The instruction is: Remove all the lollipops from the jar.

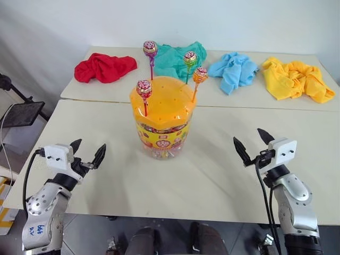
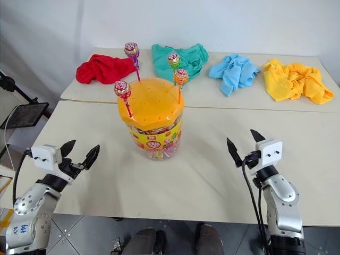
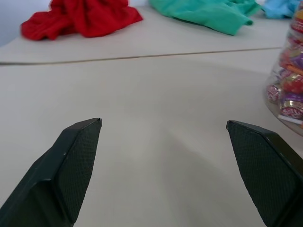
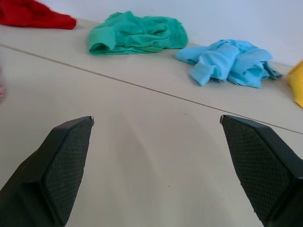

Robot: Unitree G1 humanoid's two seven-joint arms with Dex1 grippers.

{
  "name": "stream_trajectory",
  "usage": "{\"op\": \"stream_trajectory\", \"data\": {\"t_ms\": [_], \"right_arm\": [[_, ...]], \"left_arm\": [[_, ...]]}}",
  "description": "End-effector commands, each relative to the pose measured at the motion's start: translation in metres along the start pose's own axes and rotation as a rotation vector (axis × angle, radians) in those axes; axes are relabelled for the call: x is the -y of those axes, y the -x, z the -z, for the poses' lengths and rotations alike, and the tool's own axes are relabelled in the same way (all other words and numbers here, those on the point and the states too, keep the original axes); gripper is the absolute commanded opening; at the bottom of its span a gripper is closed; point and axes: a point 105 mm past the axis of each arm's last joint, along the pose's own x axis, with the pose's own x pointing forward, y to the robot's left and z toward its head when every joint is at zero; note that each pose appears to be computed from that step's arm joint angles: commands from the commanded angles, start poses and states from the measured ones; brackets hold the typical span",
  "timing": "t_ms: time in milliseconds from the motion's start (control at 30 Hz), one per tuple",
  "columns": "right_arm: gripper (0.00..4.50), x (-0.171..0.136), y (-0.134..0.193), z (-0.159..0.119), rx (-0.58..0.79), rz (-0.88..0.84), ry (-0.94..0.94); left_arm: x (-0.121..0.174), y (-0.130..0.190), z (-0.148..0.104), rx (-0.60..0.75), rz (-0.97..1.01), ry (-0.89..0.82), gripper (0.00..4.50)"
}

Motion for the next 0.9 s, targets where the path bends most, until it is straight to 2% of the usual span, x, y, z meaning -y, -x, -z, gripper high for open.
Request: {"op": "stream_trajectory", "data": {"t_ms": [33, 133, 167, 300, 400, 500, 600, 900], "right_arm": [[4.49, -0.011, 0.002, -0.018, 0.054, -0.124, 0.001], [4.49, -0.025, 0.010, -0.050, 0.136, -0.296, -0.060], [4.49, -0.028, 0.012, -0.060, 0.164, -0.323, -0.074], [4.49, -0.059, 0.029, -0.135, 0.442, -0.527, -0.081], [4.49, -0.086, 0.040, -0.159, 0.498, -0.679, -0.023], [4.49, -0.095, 0.043, -0.168, 0.521, -0.726, 0.023], [4.49, -0.096, 0.040, -0.169, 0.532, -0.737, 0.018], [4.49, -0.095, 0.033, -0.161, 0.523, -0.688, 0.017]], "left_arm": [[-0.006, 0.002, -0.003, -0.012, 0.072, -0.028, 4.50], [-0.007, 0.007, -0.022, 0.067, 0.246, 0.039, 4.50], [-0.012, 0.007, -0.025, 0.053, 0.285, 0.082, 4.50], [-0.026, 0.004, -0.100, 0.192, 0.516, 0.140, 4.50], [0.000, 0.008, -0.128, 0.187, 0.741, 0.091, 4.50], [0.028, 0.014, -0.153, 0.192, 0.939, 0.105, 4.50], [0.060, 0.006, -0.173, 0.257, 1.066, 0.027, 4.50], [0.111, -0.006, -0.184, 0.360, 1.174, 0.003, 4.50]]}}
